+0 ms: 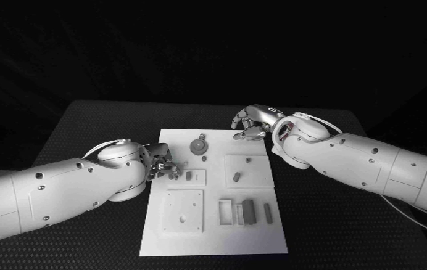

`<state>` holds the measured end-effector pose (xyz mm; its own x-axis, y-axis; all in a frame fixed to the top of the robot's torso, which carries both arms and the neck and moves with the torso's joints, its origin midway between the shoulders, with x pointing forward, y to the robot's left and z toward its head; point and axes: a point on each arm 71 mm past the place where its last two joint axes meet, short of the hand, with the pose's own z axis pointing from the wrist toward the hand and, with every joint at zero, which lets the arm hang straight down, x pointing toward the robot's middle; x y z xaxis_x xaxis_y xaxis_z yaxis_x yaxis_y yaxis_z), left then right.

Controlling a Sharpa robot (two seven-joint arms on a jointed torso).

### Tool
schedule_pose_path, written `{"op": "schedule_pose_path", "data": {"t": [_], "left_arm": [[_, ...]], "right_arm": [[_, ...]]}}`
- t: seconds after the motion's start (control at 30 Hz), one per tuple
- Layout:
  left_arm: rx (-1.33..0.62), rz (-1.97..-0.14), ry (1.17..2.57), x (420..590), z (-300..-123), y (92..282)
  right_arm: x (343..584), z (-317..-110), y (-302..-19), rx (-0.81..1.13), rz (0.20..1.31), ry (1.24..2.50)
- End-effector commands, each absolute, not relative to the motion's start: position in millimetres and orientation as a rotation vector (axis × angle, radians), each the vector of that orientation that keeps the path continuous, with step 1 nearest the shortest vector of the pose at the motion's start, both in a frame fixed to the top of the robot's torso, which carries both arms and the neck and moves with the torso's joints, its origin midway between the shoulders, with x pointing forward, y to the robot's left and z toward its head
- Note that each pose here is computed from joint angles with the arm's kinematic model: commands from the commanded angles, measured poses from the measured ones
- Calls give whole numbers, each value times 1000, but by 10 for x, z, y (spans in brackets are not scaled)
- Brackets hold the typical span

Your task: Assemble the parts on the task board

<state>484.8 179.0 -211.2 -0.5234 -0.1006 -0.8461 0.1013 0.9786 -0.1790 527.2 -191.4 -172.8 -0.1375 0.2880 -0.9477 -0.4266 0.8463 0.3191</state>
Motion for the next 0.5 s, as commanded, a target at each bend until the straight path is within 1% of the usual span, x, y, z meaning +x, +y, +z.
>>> {"op": "schedule_pose_path", "data": {"t": [0.03, 0.5], "left_arm": [[42, -248, 2122, 4832, -2124, 1764], [37, -243, 2142, 4829, -2140, 1770]], "right_arm": [[5269, -1736, -1912, -119, 618, 1604], [5268, -1736, -1909, -120, 619, 1604]]}}
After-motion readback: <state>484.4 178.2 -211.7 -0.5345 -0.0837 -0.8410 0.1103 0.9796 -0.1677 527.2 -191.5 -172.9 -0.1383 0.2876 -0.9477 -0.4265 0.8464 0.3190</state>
